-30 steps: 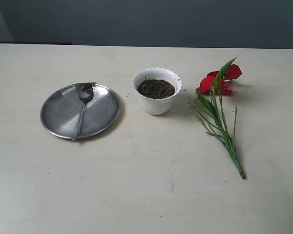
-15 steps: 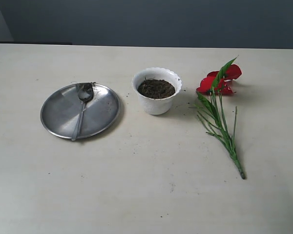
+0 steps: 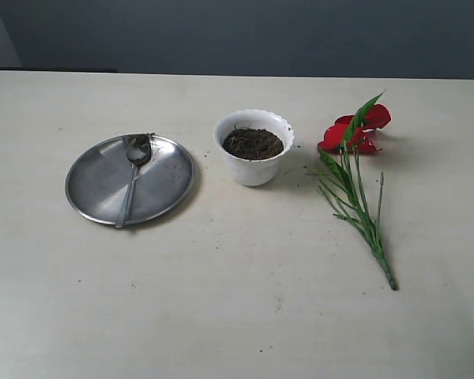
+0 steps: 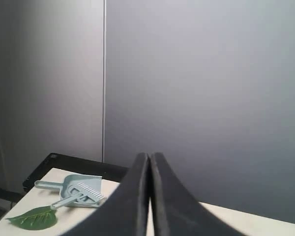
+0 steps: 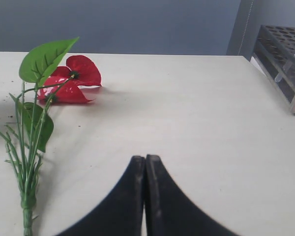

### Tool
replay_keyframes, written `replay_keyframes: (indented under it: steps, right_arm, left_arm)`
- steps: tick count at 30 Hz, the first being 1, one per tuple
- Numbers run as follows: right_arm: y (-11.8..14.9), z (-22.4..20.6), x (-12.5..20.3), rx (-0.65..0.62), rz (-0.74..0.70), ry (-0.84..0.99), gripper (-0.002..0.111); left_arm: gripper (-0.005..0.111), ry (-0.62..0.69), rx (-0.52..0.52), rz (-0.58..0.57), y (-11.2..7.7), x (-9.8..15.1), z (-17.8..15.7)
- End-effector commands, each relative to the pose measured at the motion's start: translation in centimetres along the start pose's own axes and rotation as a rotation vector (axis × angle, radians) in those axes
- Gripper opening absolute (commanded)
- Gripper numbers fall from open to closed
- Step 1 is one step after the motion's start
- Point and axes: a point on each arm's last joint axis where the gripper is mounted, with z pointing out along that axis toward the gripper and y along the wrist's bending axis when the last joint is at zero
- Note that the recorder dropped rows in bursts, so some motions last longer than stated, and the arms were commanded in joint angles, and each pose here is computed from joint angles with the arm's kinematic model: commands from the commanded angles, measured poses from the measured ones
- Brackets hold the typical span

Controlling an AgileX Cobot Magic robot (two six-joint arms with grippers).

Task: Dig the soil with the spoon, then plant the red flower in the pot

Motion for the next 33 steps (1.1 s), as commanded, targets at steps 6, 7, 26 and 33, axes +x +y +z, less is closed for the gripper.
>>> replay_keyframes:
  steps: [6,7,26,33]
  right_arm:
    - [0.0,0.0,0.0,0.004,-0.002,-0.011,0.0]
    - [0.0,0.0,0.0,0.004,-0.002,-0.011,0.0]
    - [0.0,0.0,0.0,0.003,0.0,-0.011,0.0]
    - [0.0,0.0,0.0,0.003,0.0,-0.011,0.0]
  left_arm:
    - [0.0,-0.033,-0.044,-0.045,1.6,4.5,-3.2]
    - [0.0,-0.032,-0.045,-0.056,1.6,4.9,-3.5]
    - [0.0,0.016,-0.028,-0.168,1.6,6.4,-4.4]
    - [0.0,0.007,0.029,-0.05,1.4,8.1,-5.8]
